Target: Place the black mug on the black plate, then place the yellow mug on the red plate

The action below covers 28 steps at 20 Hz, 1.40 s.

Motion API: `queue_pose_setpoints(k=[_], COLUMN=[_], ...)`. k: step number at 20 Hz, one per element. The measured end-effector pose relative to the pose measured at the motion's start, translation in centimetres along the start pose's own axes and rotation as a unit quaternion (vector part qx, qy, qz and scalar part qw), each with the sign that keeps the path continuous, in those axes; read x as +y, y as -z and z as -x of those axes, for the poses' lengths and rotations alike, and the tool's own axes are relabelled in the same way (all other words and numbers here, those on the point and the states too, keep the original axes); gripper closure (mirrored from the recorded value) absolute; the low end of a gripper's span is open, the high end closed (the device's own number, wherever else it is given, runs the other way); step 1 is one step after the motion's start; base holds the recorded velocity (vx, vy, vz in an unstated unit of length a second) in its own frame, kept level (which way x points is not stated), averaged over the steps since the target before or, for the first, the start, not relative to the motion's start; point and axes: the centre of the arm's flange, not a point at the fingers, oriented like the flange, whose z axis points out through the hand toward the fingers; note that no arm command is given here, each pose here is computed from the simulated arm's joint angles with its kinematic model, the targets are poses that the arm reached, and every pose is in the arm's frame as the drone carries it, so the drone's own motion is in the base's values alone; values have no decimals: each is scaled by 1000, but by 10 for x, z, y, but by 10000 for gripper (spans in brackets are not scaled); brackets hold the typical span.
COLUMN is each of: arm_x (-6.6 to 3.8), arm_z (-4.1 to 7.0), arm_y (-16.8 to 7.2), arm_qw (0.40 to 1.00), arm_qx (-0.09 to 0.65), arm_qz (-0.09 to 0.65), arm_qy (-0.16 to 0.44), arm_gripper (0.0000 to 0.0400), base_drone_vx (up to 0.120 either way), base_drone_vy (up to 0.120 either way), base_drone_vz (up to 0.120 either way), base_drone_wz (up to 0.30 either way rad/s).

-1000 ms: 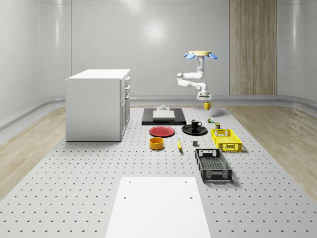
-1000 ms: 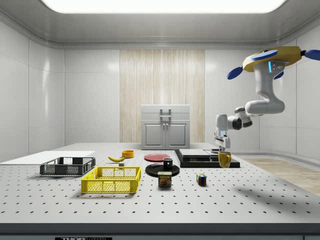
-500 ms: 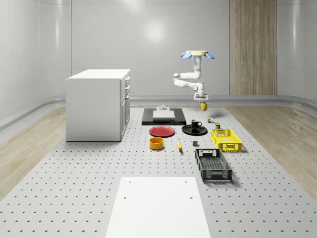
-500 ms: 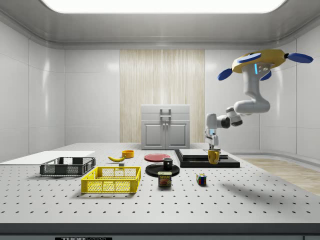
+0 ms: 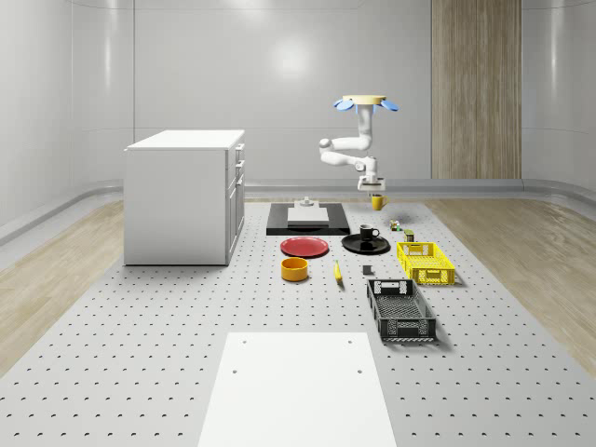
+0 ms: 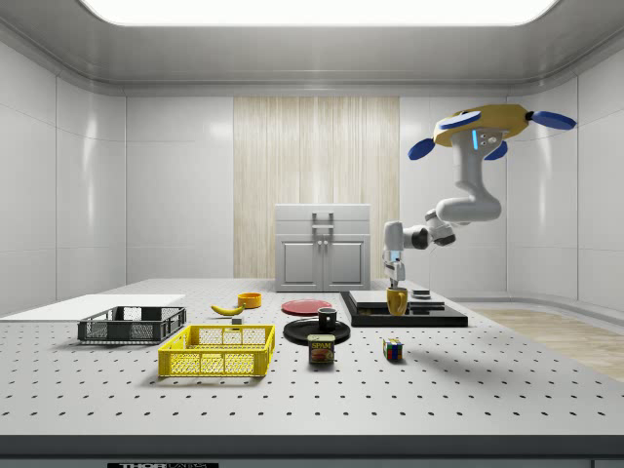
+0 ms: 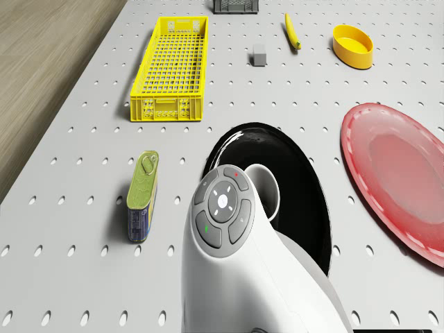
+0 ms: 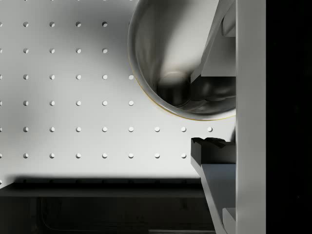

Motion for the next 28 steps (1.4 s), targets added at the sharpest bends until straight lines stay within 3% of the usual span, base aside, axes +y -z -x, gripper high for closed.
queue_pose_setpoints(k=[28], arm_x=[0], arm_z=[0], arm_y=[0], arm_qw=[1000], arm_qx=[0], arm_qz=[0], arm_qy=[0], arm_gripper=[290], base_drone_vx=[120], base_drone_vy=[-120], base_drone_vz=[0], base_drone_wz=[0])
